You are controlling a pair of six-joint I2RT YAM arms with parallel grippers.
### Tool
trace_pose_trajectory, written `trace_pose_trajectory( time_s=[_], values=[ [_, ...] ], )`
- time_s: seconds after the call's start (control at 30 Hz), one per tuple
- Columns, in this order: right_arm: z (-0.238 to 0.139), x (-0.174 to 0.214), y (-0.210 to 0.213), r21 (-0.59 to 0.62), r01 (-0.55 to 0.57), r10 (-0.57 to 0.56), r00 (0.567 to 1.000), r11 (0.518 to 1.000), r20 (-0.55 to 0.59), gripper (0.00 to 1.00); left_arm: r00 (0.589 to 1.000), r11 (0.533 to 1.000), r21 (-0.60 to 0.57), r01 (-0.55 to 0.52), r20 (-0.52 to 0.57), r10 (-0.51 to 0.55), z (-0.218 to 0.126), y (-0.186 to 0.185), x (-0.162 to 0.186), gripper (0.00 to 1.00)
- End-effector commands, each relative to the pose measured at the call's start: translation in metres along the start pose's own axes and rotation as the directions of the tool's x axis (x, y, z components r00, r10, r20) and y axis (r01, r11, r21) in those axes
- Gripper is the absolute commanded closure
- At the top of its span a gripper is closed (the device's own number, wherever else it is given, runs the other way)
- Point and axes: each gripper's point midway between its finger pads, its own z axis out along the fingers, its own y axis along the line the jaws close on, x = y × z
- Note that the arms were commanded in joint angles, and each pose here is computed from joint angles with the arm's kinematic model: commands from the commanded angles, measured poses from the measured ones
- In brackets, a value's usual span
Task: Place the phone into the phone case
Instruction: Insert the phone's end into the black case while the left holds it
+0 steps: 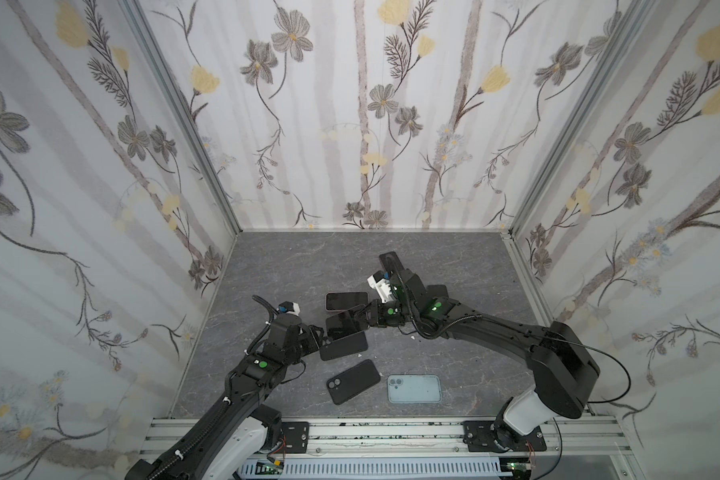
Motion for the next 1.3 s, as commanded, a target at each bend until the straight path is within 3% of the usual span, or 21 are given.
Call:
trace_pose_trajectory(
  time_s=[0.0,0.47,1.27],
  values=[
    [0.012,0.002,0.011,-0.070,-0.005,0.003,1.000,0.998,-0.028,1.00,0.999,0.999,0.026,0.037,0.027,-0.038,0.005,-0.003,-0.005,0.62],
    [0.045,0.013,-0.015,-0.043,-0.042,0.037,0.992,0.998,-0.118,1.00,0.998,0.998,-0.005,0.056,0.007,-0.056,0.018,0.011,0.008,0.64],
    [0.050,0.010,-0.036,-0.016,-0.060,0.058,0.991,0.998,-0.120,1.00,0.996,0.996,-0.010,0.085,0.004,-0.085,0.025,0.023,0.019,0.72]
  ],
)
